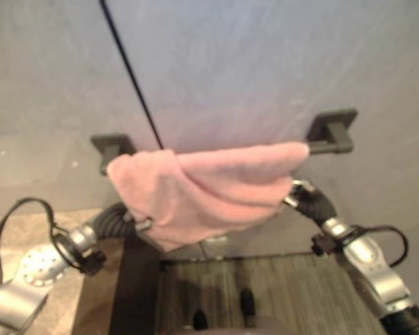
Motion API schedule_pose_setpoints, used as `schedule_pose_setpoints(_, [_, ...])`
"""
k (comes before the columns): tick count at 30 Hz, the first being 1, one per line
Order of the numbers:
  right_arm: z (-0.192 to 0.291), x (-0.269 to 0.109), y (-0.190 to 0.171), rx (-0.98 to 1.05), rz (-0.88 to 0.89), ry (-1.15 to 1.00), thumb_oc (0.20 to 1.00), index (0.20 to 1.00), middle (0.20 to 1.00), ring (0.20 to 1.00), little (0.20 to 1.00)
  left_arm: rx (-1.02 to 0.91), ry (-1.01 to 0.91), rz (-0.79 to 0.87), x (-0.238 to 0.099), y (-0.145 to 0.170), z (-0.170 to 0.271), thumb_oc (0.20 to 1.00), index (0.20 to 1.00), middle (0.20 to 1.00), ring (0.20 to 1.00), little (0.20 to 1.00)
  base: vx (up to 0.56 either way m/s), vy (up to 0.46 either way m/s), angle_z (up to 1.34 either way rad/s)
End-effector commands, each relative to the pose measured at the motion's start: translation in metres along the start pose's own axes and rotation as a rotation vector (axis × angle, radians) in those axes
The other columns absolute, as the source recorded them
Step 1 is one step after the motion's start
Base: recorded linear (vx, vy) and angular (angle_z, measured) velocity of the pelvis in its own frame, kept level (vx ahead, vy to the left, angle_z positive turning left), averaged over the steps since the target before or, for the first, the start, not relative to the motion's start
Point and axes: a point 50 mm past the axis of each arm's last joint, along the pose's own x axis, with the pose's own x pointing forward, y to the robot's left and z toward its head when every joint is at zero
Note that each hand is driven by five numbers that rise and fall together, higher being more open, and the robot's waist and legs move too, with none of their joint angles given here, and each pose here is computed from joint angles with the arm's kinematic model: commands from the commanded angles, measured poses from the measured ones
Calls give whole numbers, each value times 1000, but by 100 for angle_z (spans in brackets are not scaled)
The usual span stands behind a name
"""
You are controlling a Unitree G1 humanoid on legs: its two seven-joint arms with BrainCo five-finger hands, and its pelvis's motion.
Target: Put brush and paste in cup on sink, flatten towel.
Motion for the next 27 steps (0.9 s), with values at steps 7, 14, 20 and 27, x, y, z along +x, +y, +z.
schedule_pose_setpoints(7, [-1,2,-12,-50,-58,5,1000,1000,1000,1000,1000,183,84,41,2,13,-13,1000,1000,1000,1000,1000,-5,-3,0])
schedule_pose_setpoints(14, [-18,-5,-17,-80,-98,95,1000,1000,1000,1000,1000,110,210,-9,8,-6,-49,1000,1000,1000,1000,1000,-33,-17,2])
schedule_pose_setpoints(20, [-43,-14,-25,-178,-141,238,1000,1000,1000,1000,1000,79,441,-83,15,-49,-103,1000,1000,1000,1000,1000,-63,-37,4])
schedule_pose_setpoints(27, [-85,-25,-22,-268,-144,447,1000,1000,1000,1000,1000,-42,640,-112,30,-115,-144,1000,1000,1000,1000,1000,-36,-21,0])
